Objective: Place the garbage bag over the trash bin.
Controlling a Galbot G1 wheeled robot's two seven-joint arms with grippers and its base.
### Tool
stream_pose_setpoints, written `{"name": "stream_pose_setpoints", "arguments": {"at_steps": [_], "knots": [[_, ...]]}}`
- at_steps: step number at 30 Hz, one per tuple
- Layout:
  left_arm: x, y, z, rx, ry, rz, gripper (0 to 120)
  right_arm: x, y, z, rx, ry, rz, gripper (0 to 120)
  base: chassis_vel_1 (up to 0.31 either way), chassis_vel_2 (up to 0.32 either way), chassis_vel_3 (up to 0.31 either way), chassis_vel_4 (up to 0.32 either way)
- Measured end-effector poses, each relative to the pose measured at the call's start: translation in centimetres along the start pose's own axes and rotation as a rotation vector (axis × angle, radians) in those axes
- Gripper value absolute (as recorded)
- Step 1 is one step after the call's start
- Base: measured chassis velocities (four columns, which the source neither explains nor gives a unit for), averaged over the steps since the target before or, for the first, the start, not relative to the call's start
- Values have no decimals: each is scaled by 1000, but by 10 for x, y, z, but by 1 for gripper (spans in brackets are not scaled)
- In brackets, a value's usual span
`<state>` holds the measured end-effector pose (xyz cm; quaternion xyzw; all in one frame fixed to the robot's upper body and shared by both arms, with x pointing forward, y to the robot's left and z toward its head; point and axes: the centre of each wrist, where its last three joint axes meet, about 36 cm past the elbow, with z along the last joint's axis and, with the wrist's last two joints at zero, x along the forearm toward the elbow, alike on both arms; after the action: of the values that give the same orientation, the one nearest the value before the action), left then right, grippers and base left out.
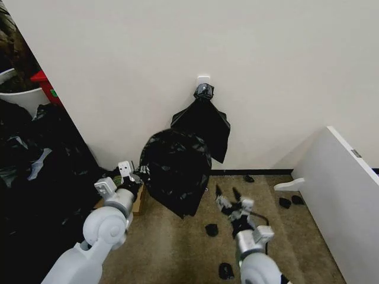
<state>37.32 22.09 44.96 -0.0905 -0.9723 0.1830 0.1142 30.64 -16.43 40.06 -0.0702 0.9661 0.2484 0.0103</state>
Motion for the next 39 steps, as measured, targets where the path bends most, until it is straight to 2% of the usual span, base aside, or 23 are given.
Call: {"name": "stream_pose_setpoints", "arguments": {"at_steps": [1, 2, 3, 4, 5, 7, 8, 10, 12, 13, 17, 18, 22, 23, 26, 29, 36, 39], "knots": [[1, -2, 4, -8, 0, 6, 1, 3, 3, -5, -9, -18, -34, 95, 0, 0, 0, 0], [1, -4, 8, -16, -4, 12, 1, 6, 8, -10, -16, -35, -79, 94, 0, 0, 0, 0], [2, -6, 13, -28, -16, 20, 1, 12, 15, -13, -5, -52, -151, 88, 0, 0, 0, 0], [2, -6, 13, -28, -16, 20, 1, 12, 15, -13, -5, -52, -151, 88, 0, 0, 0, 0], [2, -7, 15, -34, -21, 23, 1, 15, 18, -12, 8, -53, -178, 83, 0, 0, 0, 0], [0, -7, 22, -57, -45, 25, 1, 22, 22, -7, 84, -51, -232, 75, 0, 0, 0, 0], [-2, -6, 25, -72, -58, 25, 1, 24, 22, -1, 170, -46, -261, 68, 0, 0, 0, 0], [-2, -6, 26, -76, -62, 26, 1, 25, 22, 1, 194, -44, -267, 67, 0, 0, 0, 0], [-4, -4, 30, -103, -81, 36, 1, 23, 17, 9, 348, -33, -298, 55, 0, 0, 0, 0], [-4, -4, 30, -103, -81, 36, 1, 23, 17, 9, 348, -33, -298, 55, 0, 0, 0, 0], [-7, 0, 42, -165, -130, 75, 1, 12, 17, 7, 456, 18, -281, 39, 0, 0, 0, 0], [-7, 0, 42, -165, -130, 75, 1, 12, 17, 7, 456, 18, -281, 39, 0, 0, 0, 0], [-14, 0, 56, -207, -162, 99, 1, -9, 22, 7, 537, 80, -249, 19, 0, 0, 0, 0], [-14, 0, 56, -207, -162, 99, 1, -9, 22, 7, 537, 80, -249, 19, 0, 0, 0, 0], [-20, 0, 63, -220, -166, 96, 1, -20, 29, 9, 569, 124, -219, 3, 0, 0, 0, 0], [-24, -1, 68, -227, -160, 97, 1, -25, 37, 12, 580, 155, -204, 0, 0, 0, 0, 0], [-31, -5, 82, -247, -148, 106, 1, -40, 53, 19, 587, 189, -186, 0, 0, 0, 0, 0], [-34, -8, 93, -264, -143, 109, 1, -53, 62, 22, 593, 220, -138, 0, 0, 0, 0, 0]]}}
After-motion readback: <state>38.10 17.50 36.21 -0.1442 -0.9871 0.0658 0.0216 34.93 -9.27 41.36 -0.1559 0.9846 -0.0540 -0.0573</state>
